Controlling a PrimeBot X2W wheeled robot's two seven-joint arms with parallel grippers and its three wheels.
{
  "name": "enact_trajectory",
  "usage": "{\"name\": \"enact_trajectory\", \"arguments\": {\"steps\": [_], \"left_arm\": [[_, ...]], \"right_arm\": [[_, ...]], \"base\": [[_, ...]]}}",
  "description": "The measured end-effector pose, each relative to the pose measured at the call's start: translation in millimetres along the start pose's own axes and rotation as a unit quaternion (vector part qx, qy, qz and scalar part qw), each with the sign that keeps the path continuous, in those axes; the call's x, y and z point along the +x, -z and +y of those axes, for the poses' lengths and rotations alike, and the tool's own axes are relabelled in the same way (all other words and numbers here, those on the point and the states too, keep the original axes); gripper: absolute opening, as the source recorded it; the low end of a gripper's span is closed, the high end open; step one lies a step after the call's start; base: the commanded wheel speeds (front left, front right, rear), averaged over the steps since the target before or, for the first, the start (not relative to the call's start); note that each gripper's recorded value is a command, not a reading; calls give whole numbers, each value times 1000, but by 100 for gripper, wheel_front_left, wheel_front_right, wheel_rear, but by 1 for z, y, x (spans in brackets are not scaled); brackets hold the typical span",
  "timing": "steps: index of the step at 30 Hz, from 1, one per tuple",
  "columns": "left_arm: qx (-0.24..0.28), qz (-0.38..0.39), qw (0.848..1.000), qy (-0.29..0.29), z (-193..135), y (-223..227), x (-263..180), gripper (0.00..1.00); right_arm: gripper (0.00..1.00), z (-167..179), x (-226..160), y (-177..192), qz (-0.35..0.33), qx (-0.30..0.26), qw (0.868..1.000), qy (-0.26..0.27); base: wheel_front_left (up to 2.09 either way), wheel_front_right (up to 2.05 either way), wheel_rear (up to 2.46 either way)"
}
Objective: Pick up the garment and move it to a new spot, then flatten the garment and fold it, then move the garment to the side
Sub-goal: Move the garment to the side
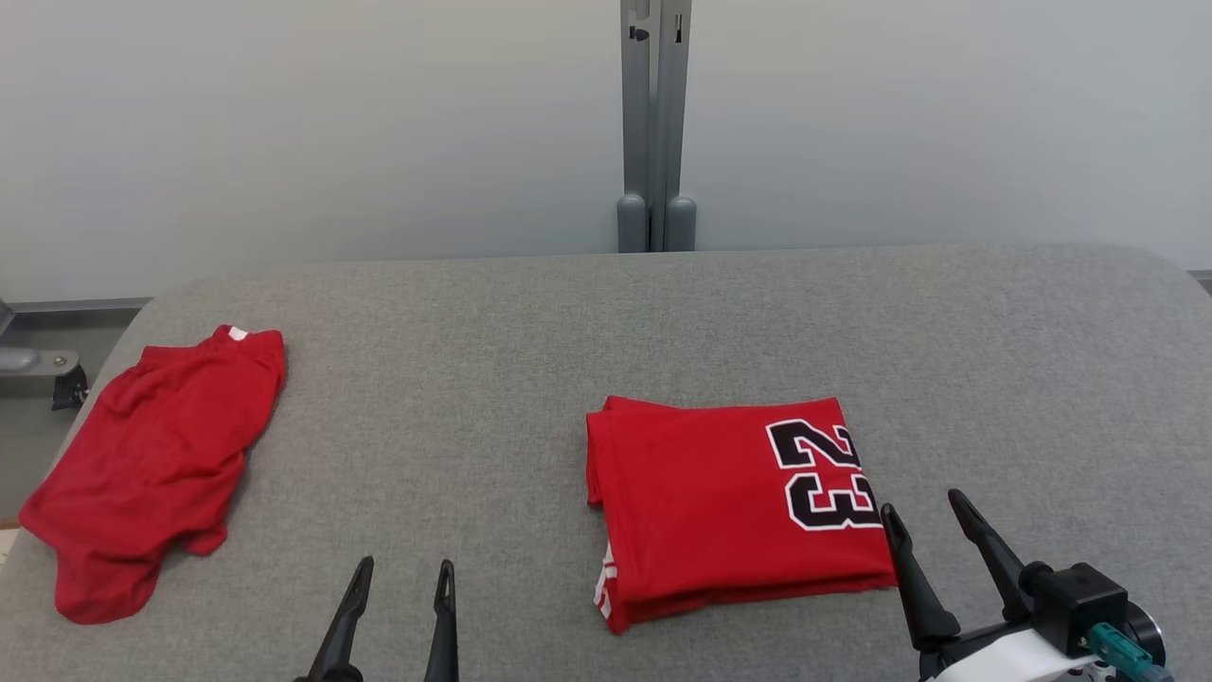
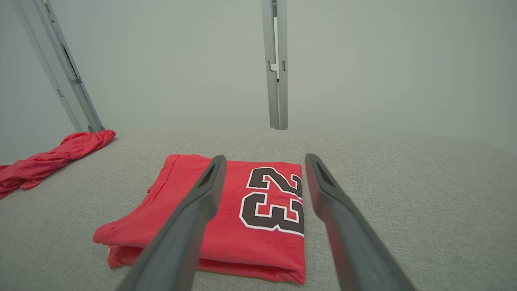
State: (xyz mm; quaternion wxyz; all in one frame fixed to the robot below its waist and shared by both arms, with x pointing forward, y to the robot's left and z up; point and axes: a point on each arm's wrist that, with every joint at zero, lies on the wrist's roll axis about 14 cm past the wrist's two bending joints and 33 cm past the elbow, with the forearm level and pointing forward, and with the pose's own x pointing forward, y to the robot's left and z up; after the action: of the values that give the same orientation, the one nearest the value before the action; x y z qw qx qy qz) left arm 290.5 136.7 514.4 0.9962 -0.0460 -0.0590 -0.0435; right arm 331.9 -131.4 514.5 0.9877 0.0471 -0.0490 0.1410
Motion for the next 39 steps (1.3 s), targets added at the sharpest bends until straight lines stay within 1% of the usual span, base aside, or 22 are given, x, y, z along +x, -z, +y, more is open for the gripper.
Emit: {"name": "enact_trajectory", "arguments": {"steps": [39], "left_arm": [[9,-5,1000,6,-3,-2,-2,100]], "right_arm": [[100,2,-3,-1,-4,10,1000,5]], "base": [[0,0,0]]}}
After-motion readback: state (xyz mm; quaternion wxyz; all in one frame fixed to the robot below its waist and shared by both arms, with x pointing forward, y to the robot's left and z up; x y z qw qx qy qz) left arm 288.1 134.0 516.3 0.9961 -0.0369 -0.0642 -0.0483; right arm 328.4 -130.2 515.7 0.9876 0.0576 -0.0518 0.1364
